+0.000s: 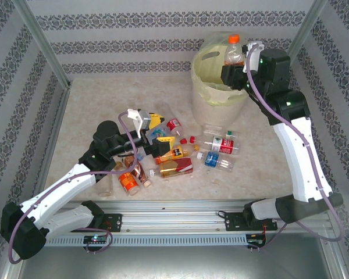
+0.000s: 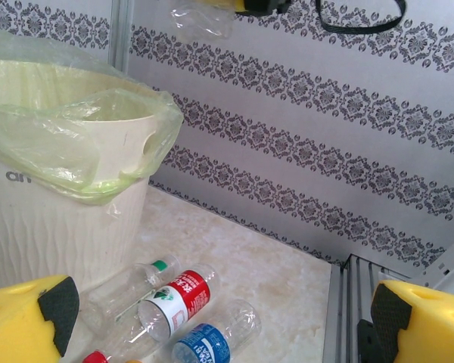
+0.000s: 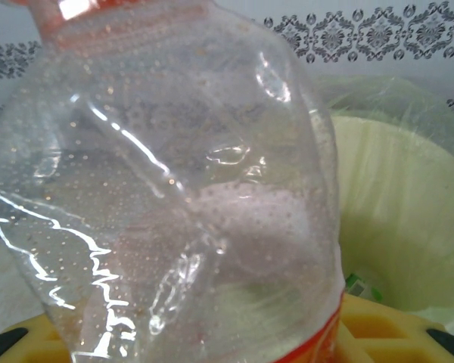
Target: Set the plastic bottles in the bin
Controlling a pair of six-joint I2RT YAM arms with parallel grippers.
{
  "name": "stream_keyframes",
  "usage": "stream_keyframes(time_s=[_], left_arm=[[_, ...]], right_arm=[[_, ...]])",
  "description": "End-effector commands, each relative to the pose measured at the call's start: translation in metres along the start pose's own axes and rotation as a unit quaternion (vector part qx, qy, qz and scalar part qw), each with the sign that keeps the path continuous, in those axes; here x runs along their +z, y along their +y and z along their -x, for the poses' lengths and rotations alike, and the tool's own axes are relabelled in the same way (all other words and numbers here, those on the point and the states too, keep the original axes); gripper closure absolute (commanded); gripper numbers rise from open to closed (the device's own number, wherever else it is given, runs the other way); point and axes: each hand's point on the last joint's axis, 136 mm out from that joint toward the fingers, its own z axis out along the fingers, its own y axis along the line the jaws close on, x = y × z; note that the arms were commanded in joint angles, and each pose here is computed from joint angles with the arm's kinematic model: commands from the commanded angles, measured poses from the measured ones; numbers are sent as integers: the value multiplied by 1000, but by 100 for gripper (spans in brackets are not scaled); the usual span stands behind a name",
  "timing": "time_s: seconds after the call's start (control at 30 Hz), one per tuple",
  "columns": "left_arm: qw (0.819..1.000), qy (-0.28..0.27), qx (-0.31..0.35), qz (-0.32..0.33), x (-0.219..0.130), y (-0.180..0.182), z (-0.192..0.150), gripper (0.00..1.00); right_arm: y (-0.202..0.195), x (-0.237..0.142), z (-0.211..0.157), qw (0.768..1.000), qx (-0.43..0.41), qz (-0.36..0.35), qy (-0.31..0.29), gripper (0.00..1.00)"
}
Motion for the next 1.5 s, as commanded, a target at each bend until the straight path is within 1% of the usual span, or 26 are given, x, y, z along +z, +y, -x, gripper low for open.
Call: stream_keyframes(time_s=[0.0, 0.23, 0.4, 0.7, 0.97, 1.2, 1.47], left_arm=[[999, -34, 8, 0, -5, -5, 15, 0], [998, -51, 11, 45, -12, 8, 18, 0], [996, -52, 16, 72, -14, 17, 15, 0], [997, -34, 21, 66, -8, 18, 6, 0], [998, -15, 23, 57, -3, 19, -2, 0], [998, 1, 26, 54, 0, 20, -10, 0], [998, 12, 24, 51, 4, 21, -16, 0]], right_arm=[[-6, 11, 19, 1000, -4, 2, -16, 54], [-34, 56, 17, 1000, 7, -24, 19, 54], [-53, 89, -3, 998, 23, -30, 59, 53], [-85, 132, -45, 988, 69, -41, 134, 53], [-100, 159, -88, 972, 102, -49, 204, 53], [-107, 178, -116, 958, 121, -55, 254, 53], [-107, 188, -134, 949, 128, -59, 282, 48]])
